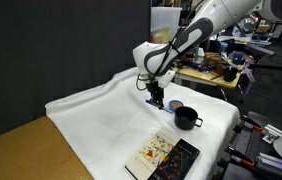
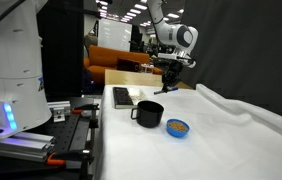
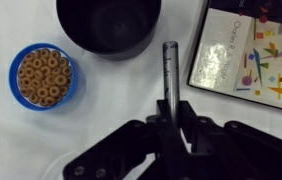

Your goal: Put the pen into the black cup.

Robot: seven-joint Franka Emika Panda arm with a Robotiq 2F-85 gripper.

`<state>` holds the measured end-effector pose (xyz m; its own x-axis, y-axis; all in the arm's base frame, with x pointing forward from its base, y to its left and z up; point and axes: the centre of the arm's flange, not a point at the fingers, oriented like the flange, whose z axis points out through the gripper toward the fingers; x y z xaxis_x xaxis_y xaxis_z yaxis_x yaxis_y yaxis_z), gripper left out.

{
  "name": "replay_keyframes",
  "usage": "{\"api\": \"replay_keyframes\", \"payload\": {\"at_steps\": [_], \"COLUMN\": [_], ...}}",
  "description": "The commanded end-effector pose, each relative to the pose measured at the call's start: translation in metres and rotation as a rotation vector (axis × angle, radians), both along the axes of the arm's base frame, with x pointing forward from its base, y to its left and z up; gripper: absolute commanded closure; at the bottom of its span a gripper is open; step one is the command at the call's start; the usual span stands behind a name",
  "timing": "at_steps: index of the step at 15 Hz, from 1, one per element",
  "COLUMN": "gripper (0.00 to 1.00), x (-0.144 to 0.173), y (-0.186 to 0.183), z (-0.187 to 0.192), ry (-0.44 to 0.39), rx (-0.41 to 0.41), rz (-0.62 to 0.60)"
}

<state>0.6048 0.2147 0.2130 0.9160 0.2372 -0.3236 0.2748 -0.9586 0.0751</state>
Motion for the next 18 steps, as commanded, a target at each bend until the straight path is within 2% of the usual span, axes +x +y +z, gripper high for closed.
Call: {"api": "replay_keyframes", "payload": {"at_steps": [1, 10, 11, 15, 18], "gripper": [0.84, 0.84, 0.96, 0.96, 0.96], "x": [0.0, 0.0, 0.0, -0.008, -0.016], "y": [0.0, 0.0, 0.0, -0.01, -0.035], "z": [0.0, 0.0, 0.0, -0.004, -0.011], "ry": [0.0, -0.001, -0.001, -0.006, 0.004], "rx": [0.0, 0.0, 0.0, -0.003, -0.023], "rz": [0.0, 0.0, 0.0, -0.003, -0.03]}}
